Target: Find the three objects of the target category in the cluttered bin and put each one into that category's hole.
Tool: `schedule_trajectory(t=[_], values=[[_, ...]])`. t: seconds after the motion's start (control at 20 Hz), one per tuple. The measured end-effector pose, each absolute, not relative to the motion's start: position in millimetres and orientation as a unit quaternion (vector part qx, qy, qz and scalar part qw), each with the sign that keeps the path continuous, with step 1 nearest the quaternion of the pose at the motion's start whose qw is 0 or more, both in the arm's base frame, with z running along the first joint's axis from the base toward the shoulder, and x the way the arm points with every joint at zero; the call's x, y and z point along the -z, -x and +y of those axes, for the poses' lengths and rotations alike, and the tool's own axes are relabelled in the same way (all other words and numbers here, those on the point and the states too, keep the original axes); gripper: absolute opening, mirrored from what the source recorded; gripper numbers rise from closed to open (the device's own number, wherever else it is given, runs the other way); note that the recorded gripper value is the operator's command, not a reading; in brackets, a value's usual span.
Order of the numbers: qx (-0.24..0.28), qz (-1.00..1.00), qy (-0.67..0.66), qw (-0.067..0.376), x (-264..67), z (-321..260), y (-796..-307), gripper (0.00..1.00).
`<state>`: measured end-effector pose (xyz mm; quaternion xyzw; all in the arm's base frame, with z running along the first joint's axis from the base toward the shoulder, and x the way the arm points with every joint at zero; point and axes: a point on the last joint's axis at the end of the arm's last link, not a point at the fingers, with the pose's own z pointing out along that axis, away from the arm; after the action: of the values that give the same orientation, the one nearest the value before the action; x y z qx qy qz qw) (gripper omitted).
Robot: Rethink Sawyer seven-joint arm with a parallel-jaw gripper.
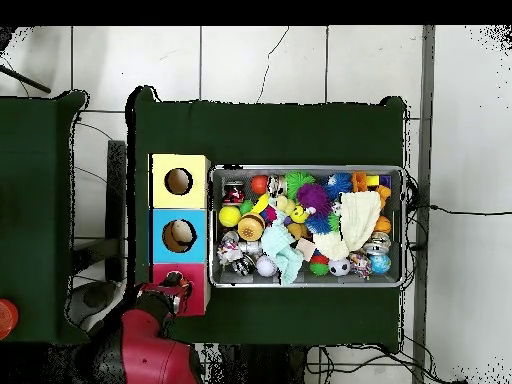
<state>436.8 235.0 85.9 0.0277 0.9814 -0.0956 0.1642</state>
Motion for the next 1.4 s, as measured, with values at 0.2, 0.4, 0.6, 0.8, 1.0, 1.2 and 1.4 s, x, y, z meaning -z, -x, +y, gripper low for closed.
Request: schedule_trajectory(t=[0.2,0.4,0.6,0.8,1.0,1.2,1.4], values=[[0.096,0.981,-0.027,0.168,-86,234,-434,0.00],[0.096,0.981,-0.028,0.169,-87,234,-431,0.00],[0.094,0.980,-0.029,0.170,-91,233,-428,0.00],[0.092,0.980,-0.032,0.172,-93,233,-427,0.00],[0.085,0.980,-0.035,0.179,-91,230,-428,0.00],[0.081,0.979,-0.030,0.187,-87,229,-427,0.00],[0.074,0.976,-0.021,0.204,-82,227,-424,0.00]])
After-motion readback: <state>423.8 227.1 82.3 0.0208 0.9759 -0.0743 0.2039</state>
